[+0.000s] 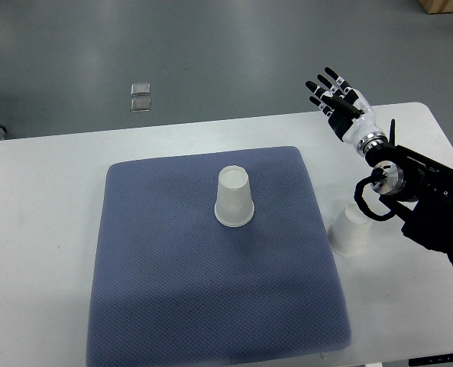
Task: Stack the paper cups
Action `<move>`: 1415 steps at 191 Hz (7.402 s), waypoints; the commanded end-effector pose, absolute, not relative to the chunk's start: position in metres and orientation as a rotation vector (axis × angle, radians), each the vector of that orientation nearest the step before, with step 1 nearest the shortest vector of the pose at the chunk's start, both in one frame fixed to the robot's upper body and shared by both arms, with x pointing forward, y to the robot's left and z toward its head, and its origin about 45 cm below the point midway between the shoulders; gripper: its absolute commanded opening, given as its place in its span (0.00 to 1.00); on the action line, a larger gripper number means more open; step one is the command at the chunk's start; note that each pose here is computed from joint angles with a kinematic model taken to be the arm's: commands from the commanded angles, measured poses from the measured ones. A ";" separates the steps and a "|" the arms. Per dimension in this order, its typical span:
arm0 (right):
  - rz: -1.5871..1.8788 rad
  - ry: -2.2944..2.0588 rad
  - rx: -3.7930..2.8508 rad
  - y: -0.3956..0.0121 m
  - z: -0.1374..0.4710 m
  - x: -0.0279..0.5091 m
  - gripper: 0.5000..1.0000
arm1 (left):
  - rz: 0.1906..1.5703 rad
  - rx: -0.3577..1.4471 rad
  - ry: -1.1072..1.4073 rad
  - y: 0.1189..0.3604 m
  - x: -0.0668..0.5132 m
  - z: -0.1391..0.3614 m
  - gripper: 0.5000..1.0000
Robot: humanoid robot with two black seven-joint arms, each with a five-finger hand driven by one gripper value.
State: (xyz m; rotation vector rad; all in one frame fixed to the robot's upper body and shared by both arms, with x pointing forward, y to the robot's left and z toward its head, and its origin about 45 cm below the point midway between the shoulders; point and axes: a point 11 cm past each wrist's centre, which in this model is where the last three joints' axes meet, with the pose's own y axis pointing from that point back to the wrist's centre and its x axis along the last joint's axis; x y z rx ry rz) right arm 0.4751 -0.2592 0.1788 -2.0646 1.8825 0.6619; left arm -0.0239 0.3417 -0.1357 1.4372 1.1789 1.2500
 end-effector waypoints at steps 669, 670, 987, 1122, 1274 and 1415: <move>-1.769 0.487 -3.667 -0.325 0.192 0.337 0.81 | 1.251 1.438 1.179 0.342 -0.024 -0.136 1.00; -1.772 0.480 -3.663 -0.323 0.191 0.337 0.81 | 1.250 1.439 1.178 0.342 -0.024 -0.136 1.00; -1.864 0.434 -3.651 -0.321 0.182 0.339 0.39 | 1.250 1.439 1.178 0.342 -0.024 -0.136 1.00; -2.146 0.458 -3.460 -0.300 0.275 0.391 0.39 | 1.251 1.438 1.179 0.342 -0.024 -0.136 1.00; -2.266 -0.176 -3.080 -0.099 0.371 0.395 0.40 | 1.249 1.440 1.179 0.342 -0.025 -0.136 1.00; -2.188 -0.137 -3.166 -0.097 0.337 0.407 0.40 | 1.250 1.439 1.178 0.342 -0.024 -0.136 1.00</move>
